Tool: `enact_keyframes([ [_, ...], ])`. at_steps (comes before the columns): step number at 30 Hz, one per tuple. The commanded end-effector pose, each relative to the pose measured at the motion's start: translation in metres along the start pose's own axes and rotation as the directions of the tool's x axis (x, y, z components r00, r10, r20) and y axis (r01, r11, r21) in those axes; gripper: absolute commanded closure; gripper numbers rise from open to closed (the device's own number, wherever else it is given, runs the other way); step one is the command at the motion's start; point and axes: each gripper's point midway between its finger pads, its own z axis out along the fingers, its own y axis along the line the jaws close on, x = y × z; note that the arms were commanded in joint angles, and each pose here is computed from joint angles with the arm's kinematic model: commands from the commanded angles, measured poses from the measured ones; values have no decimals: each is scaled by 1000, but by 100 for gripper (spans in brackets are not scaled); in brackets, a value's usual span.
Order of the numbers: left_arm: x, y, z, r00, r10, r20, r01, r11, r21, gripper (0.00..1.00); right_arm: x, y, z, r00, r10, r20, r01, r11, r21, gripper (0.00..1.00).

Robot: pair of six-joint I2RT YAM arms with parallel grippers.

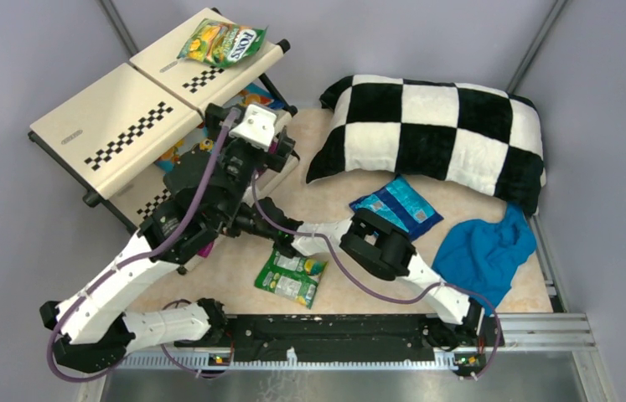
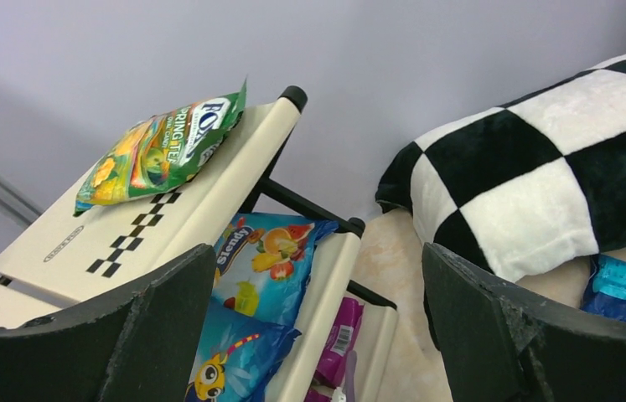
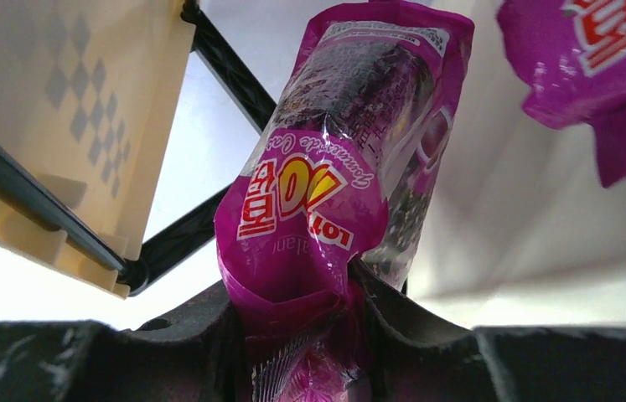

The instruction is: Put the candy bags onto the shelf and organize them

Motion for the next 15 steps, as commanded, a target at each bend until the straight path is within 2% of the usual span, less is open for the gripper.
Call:
enact_keyframes([
  [1, -19, 24, -11, 997, -61, 50, 61, 998, 10, 1, -19, 78, 16, 995, -3, 95, 24, 975, -219, 66],
  [6, -34, 44, -26, 990, -102, 98, 102, 995, 3, 1, -24, 73, 33, 992, 9, 125, 18, 976, -217, 66],
  [15, -25, 41, -21, 992, -86, 96, 87, 996, -2, 1, -21, 50, 74, 984, 54, 172, -22, 984, -179, 66],
])
